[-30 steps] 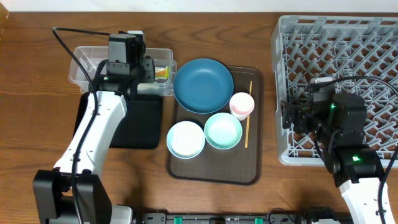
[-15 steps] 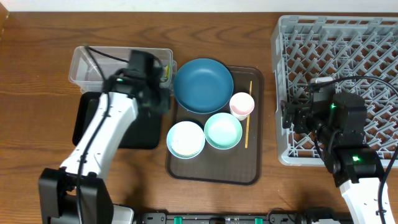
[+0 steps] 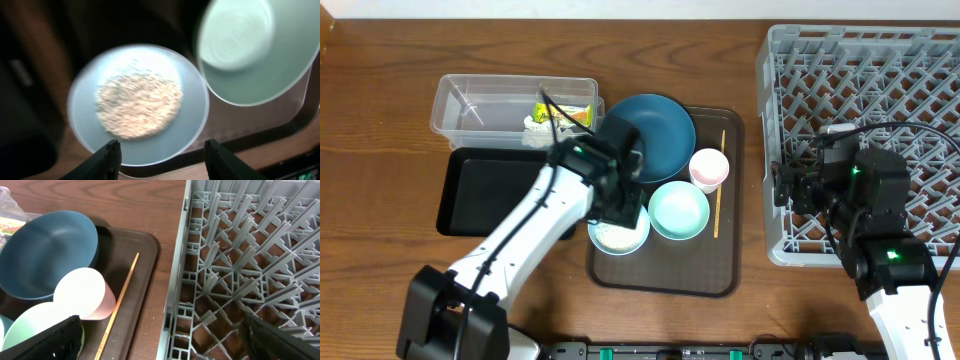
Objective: Sort waste into correct bins and load items into the dishwasher rack
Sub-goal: 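Grasp the rim of the white bowl holding rice with the left gripper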
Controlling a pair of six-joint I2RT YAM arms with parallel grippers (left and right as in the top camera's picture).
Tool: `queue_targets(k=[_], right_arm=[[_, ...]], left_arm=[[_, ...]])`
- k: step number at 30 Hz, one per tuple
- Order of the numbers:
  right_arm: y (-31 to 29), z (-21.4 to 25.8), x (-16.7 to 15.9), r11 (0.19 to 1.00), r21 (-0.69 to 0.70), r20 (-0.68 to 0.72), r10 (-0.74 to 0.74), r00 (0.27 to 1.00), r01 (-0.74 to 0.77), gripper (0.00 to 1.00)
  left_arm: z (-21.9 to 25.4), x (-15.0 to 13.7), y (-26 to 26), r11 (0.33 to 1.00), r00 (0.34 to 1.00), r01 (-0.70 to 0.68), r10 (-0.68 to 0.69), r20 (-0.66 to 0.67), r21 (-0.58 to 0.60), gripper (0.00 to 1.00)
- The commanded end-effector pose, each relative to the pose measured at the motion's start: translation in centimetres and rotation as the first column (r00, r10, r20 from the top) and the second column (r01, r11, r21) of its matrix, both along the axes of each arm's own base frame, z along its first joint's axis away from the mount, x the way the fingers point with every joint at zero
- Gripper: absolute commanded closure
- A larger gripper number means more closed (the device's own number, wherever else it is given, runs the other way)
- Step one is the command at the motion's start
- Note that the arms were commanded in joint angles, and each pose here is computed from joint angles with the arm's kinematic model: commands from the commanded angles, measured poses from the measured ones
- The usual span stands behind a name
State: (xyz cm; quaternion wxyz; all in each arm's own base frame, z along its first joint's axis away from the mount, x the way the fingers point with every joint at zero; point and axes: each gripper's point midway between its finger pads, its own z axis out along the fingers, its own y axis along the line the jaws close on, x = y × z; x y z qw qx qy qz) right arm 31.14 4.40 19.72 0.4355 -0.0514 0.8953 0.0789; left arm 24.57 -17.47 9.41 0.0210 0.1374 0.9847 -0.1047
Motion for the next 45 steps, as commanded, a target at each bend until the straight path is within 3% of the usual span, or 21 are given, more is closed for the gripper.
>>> queue_targets(k=[1,8,14,21,26,38,41,45], right_arm=[[0.3,0.8,0.3,1.0,0.006,0.015,0.0,1.0,-0.001,0.01],[0.3,0.8,0.3,1.0,0.006,0.015,0.0,1.0,-0.001,0.01],[0.3,0.8,0.3,1.0,0.006,0.014,0.001,1.0,-0.001,0.01],[0.3,0.8,0.3,1.0,0.006,0.014,0.001,1.0,-0.001,0.01],[0.3,0.8,0.3,1.0,0.006,0.014,0.001,1.0,-0.001,0.01],[0.3,0.7,0.3,1.0,0.006,0.014,0.001,1.0,-0.001,0.01],[0.3,0.7,0.3,1.0,0.006,0.013,0.001,1.0,-0.001,0.01],[0.3,0.7,0.3,1.0,0.006,0.013,0.001,1.0,-0.001,0.01]], left_arm=[[-1.4,-1.9,-0.9,0.999,0.999,0.036,-0.035,-0.038,0.015,0.44],[-4.0,-4.9,-1.9,0.991,0.99,0.13,-0.127,-0.065,0.042,0.44],[-6.1,-4.3,-0.5,0.978,0.989,0.146,-0.15,0.017,0.151,0.44],[-7.7,-4.0,-0.6,0.981,0.987,0.143,-0.151,0.057,0.132,0.45],[-7.8,-3.8,-0.3,0.979,0.986,0.138,-0.149,0.071,0.15,0.65],[-7.6,-3.3,-0.6,0.981,0.985,0.133,-0.148,0.094,0.143,0.81],[-7.4,-3.0,-0.8,0.981,0.984,0.132,-0.147,0.102,0.139,0.94],[-6.9,-2.3,-0.9,0.981,0.981,0.125,-0.144,0.128,0.151,0.94]])
